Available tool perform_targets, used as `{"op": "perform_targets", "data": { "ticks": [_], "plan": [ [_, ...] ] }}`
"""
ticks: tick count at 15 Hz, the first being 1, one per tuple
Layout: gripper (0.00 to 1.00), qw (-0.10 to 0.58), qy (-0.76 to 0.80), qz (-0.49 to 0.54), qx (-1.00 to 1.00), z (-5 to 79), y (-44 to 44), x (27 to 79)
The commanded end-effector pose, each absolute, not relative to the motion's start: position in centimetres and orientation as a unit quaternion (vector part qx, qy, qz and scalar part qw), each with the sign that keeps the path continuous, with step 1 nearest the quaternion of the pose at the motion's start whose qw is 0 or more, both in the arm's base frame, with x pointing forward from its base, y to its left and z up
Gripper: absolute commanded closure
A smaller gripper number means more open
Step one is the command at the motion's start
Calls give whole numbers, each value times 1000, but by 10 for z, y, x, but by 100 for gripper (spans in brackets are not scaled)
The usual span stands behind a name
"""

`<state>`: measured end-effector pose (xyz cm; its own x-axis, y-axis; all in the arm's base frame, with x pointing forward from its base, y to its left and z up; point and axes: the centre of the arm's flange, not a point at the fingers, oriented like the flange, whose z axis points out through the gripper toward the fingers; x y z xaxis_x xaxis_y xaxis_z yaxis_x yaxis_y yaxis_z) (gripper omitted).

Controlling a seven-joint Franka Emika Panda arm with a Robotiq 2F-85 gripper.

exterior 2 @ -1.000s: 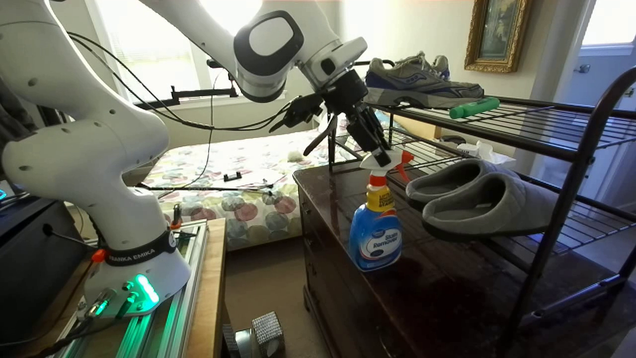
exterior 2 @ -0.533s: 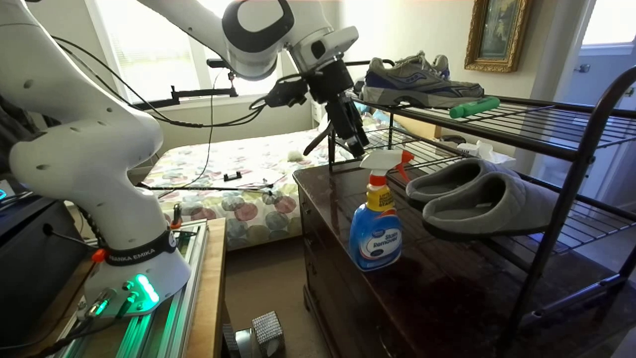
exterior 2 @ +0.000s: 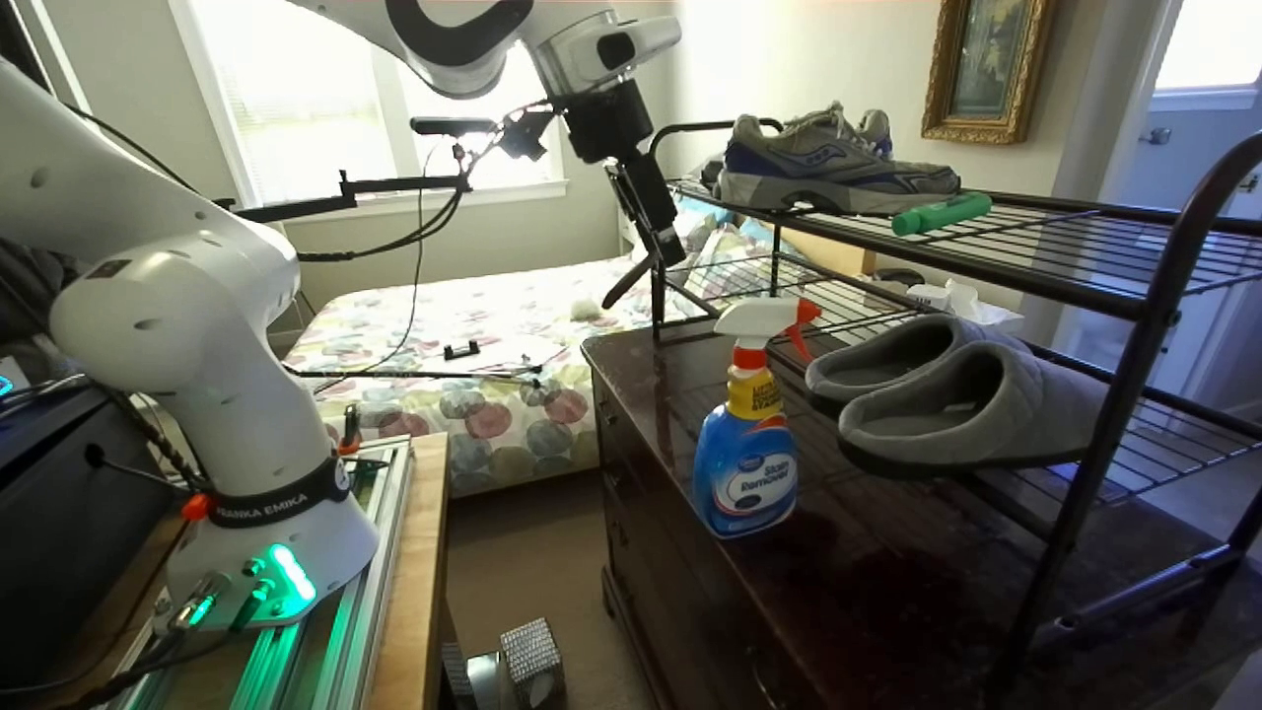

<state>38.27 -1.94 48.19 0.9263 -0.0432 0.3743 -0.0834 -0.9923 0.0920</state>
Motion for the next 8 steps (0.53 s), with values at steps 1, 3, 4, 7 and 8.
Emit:
{"op": "perform_targets", "data": {
  "ticks": [1, 3, 4, 7, 8],
  "plan": [
    [0, 2, 54, 192, 980, 477, 2, 362],
    [0, -22, 101, 183, 978, 466, 27, 359],
    [0, -31, 126, 178, 975, 461, 41, 359],
    [0, -47, 208, 178, 961, 447, 70, 362],
    [0, -50, 235, 180, 954, 444, 75, 366]
  ]
}}
